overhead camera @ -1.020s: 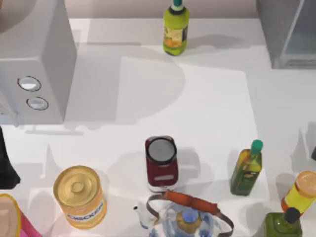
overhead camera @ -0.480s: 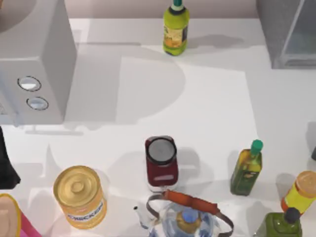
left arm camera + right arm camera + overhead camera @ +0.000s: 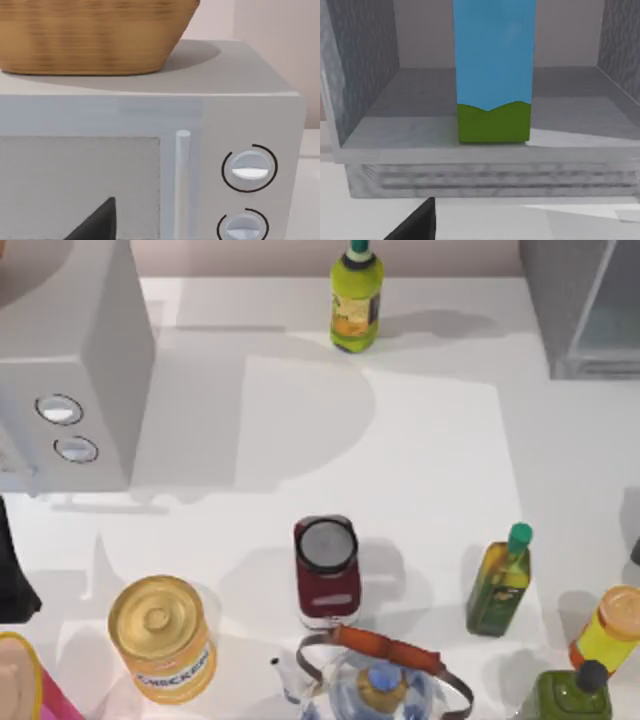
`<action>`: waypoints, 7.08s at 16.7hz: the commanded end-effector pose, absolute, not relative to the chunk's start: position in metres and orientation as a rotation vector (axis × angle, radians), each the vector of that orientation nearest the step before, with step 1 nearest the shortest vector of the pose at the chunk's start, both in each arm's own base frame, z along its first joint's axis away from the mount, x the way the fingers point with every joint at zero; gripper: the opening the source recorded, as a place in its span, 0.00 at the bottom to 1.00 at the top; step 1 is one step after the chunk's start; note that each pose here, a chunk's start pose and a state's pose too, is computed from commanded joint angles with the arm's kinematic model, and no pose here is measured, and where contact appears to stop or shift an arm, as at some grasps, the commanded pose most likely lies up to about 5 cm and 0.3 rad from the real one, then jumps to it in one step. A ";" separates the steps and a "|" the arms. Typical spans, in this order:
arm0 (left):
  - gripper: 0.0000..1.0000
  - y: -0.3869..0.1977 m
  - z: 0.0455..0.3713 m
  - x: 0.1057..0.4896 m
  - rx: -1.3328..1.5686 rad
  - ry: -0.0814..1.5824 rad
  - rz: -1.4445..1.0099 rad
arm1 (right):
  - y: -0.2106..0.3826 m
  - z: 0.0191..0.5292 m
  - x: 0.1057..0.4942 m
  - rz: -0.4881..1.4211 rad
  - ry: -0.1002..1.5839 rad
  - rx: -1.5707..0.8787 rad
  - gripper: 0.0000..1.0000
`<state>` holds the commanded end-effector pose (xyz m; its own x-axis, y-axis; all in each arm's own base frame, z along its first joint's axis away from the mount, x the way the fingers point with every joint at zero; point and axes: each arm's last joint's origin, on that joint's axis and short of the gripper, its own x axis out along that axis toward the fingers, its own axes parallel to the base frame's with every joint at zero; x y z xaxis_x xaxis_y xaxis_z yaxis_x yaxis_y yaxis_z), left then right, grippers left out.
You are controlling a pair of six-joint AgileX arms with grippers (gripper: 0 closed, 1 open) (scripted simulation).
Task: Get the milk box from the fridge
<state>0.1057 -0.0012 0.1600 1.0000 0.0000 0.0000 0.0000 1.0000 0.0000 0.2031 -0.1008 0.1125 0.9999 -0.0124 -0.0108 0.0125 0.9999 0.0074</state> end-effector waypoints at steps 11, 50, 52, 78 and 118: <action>1.00 -0.001 0.160 0.106 0.000 0.000 0.000 | -0.105 0.104 0.212 -0.002 0.046 0.019 1.00; 1.00 -0.001 0.160 0.106 0.000 0.000 0.000 | -0.082 0.118 0.465 -0.010 0.003 -0.002 0.47; 1.00 -0.001 0.160 0.106 0.000 0.000 0.000 | -0.082 0.118 0.465 -0.010 0.003 -0.002 0.32; 1.00 -0.001 0.160 0.106 0.000 0.000 0.000 | -0.083 0.166 0.464 -0.013 0.007 0.002 0.00; 1.00 -0.001 0.160 0.106 0.000 0.000 0.000 | -0.004 0.183 0.115 -0.004 -0.004 0.001 0.00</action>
<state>0.1057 -0.0012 0.1600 1.0000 0.0000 0.0000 0.0000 1.0000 0.0000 0.1153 -0.0038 0.1829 1.0000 -0.0044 0.0037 0.0044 1.0000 0.0011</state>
